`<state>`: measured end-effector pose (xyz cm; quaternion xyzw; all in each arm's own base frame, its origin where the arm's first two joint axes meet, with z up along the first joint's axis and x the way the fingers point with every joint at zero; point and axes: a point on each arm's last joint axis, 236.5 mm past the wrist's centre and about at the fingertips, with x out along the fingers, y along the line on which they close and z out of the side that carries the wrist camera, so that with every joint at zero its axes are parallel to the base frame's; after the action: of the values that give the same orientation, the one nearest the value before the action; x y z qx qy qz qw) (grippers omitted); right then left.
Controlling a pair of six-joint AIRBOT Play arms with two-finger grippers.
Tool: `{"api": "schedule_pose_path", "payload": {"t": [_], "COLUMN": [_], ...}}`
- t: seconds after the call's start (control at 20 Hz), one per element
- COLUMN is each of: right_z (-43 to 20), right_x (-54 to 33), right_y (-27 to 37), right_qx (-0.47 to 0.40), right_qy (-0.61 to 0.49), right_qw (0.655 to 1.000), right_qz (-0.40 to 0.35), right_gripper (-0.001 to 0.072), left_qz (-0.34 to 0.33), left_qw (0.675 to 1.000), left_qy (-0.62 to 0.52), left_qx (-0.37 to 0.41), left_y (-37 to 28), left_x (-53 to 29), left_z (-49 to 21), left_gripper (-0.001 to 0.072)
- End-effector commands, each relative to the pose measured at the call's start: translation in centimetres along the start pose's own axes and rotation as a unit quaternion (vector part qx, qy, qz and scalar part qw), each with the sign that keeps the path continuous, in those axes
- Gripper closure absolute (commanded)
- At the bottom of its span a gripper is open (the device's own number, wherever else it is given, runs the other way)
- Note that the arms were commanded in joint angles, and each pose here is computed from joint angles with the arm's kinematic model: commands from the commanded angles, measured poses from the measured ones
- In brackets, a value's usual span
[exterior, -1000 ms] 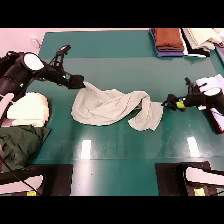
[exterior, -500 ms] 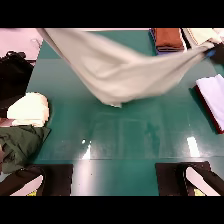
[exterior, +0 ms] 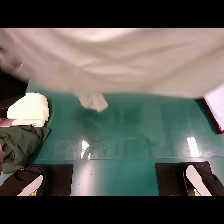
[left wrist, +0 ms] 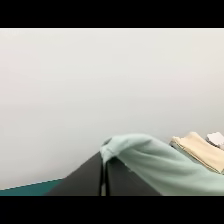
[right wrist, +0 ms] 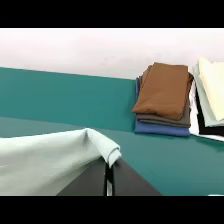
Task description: Fold the shirts.
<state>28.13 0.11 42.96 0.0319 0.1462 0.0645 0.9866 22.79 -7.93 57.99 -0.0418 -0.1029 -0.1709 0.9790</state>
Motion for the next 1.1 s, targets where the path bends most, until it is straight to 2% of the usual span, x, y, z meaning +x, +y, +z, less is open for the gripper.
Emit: {"api": "schedule_pose_path", "payload": {"t": [0.0,0.1,0.25,0.35,0.45,0.6,0.7,0.85,1.05], "right_z": [-3.0,-7.8,-17.5,-23.9,-28.6,-30.6,-29.7,-27.4,-26.7], "right_x": [2.3,6.0,11.8,15.0,18.4,22.5,24.1,24.0,21.3], "right_y": [-0.8,-1.8,-2.8,-2.6,-2.4,-2.9,-2.9,-2.1,-1.0], "right_qx": [0.048,0.088,0.122,0.129,0.144,0.155,0.166,0.178,0.153], "right_qy": [0.078,0.168,0.322,0.407,0.452,0.458,0.449,0.440,0.437], "right_qw": [0.996,0.982,0.939,0.904,0.880,0.875,0.877,0.877,0.881], "right_qz": [0.017,0.025,0.009,0.015,0.023,0.024,0.036,0.077,0.097], "right_gripper": [0.0693,0.0693,0.0693,0.0693,0.0693,0.0687,0.0420,0.0418,0.0419], "left_qz": [0.045,0.060,0.061,0.066,0.069,0.085,0.100,0.119,0.110], "left_qw": [0.996,0.976,0.915,0.871,0.835,0.806,0.806,0.782,0.761], "left_qy": [0.076,0.209,0.400,0.486,0.545,0.583,0.580,0.607,0.628], "left_qx": [0.018,0.016,-0.004,-0.023,-0.031,-0.049,-0.056,-0.078,-0.117], "left_y": [2.9,4.7,6.4,7.2,7.9,9.2,10.9,13.5,12.4], "left_x": [4.2,8.5,13.7,15.5,16.5,16.5,16.4,13.5,7.6], "left_z": [-5.5,-14.8,-31.3,-41.1,-48.7,-54.2,-53.8,-51.6,-51.1], "left_gripper": [0.0688,0.0687,0.0686,0.0686,0.0686,0.0681,0.0201,0.0228,0.0227]}}
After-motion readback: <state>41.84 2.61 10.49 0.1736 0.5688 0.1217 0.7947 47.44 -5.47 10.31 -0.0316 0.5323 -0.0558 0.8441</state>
